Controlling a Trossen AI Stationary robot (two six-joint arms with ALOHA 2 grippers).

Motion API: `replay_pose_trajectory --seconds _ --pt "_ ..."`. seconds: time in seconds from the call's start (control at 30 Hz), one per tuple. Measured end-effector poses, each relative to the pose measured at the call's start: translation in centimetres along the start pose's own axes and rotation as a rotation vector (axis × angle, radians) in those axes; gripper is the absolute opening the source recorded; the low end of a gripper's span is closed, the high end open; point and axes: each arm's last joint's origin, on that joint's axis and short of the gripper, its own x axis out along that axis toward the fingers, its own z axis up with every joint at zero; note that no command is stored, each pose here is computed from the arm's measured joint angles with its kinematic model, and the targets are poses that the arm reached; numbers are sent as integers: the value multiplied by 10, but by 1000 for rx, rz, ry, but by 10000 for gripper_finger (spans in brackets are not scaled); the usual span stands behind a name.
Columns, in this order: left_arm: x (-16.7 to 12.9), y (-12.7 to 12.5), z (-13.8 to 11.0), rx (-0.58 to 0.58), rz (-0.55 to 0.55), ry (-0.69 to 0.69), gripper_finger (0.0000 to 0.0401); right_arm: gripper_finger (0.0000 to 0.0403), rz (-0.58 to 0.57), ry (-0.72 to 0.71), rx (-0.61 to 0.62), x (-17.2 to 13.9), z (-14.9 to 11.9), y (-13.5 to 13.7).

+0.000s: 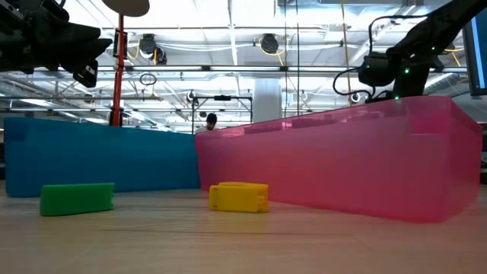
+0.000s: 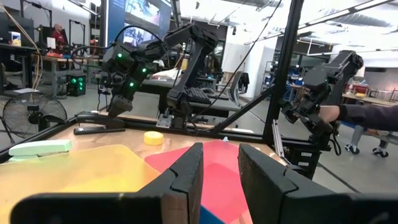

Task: Pick and place Stapler, Stapler remover, tape
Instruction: Put the large black stapler into the blue bin

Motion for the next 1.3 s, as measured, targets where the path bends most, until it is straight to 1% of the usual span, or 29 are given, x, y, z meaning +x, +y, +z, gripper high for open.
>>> replay_pose_trajectory --seconds 0.13,0.37,0.7,1.1,1.2,1.3 --pt "0 0 0 0 0 0 104 254 -42 14 32 4 5 3" --pt "0 0 0 1 0 0 104 254 -81 46 24 14 7 5" --pt "0 0 0 3 0 0 104 254 -113 38 54 23 10 8" --pt "0 0 0 3 0 0 104 253 -165 107 3 42 5 14" --pt "0 0 0 3 0 0 104 244 -162 121 -1 45 5 15" --pt "0 0 0 3 -1 0 104 213 -158 138 -8 48 3 16"
